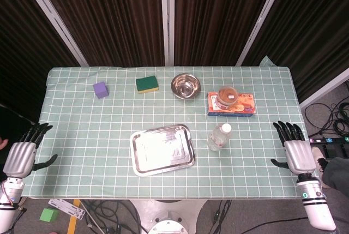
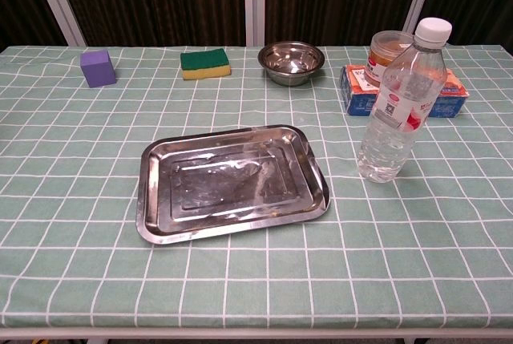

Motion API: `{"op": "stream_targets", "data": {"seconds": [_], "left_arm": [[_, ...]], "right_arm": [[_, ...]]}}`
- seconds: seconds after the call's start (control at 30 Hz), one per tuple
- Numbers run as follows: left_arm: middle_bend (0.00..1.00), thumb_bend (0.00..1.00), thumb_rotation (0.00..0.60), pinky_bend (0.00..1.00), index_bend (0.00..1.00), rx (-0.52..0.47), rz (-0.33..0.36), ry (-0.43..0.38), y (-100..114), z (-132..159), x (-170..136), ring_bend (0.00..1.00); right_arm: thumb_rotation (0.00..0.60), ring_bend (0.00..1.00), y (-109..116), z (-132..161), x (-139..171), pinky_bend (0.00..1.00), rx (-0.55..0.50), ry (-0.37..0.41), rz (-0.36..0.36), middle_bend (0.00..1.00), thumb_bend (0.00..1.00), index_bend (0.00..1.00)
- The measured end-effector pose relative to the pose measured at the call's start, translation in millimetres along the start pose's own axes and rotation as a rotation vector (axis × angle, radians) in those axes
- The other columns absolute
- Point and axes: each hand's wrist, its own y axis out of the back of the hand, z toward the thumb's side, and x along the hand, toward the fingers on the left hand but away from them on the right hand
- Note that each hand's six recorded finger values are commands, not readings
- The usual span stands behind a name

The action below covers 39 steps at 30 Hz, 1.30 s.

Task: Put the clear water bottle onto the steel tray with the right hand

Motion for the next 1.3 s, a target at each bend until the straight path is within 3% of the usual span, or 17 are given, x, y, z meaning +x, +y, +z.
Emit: {"op": "stream_targets", "data": {"seconds": [0.3, 0.5, 0.6, 0.9, 0.97, 1.07, 1.3], "left_arm": [[0.21, 0.25, 0.559, 0.19, 0.19, 0.003, 0.002, -0.009, 2, 5, -2, 0.11], [0.21, 0.25, 0.559, 0.19, 0.19, 0.013, 0.007, -0.009, 8, 4, 0, 0.11], [0.21, 0.25, 0.559, 0.19, 0.19, 0.009, 0.006, -0.006, 8, 4, 1, 0.11], [0.21, 0.25, 0.564, 0.19, 0.19, 0.003, -0.008, -0.003, 0, 2, 2, 0.11], [0.21, 0.25, 0.562, 0.19, 0.19, 0.006, -0.005, -0.005, 0, 2, 3, 0.11], [0.21, 0.25, 0.561, 0.19, 0.19, 0.008, 0.000, -0.001, 2, -1, 3, 0.11], [0.21, 0.25, 0.561, 0.19, 0.19, 0.026, 0.005, 0.004, 7, -7, 3, 0.11]], "right_arm": [[0.600, 0.00, 2, 3, 0, 0.00, -0.045, 0.009, 0.001, 0.05, 0.00, 0.00], [0.600, 0.00, 2, 7, -4, 0.00, -0.172, 0.025, 0.005, 0.06, 0.00, 0.00], [0.600, 0.00, 1, 13, -7, 0.00, -0.319, 0.047, 0.012, 0.07, 0.00, 0.00], [0.600, 0.00, -23, 42, -23, 0.00, -1.036, 0.130, 0.093, 0.08, 0.00, 0.00], [0.600, 0.00, -33, 52, -29, 0.00, -1.137, 0.152, 0.124, 0.07, 0.00, 0.00], [0.600, 0.00, -52, 69, -40, 0.00, -1.221, 0.186, 0.172, 0.07, 0.00, 0.00], [0.600, 0.00, -78, 109, -65, 0.00, -1.232, 0.264, 0.253, 0.07, 0.00, 0.00]]}}
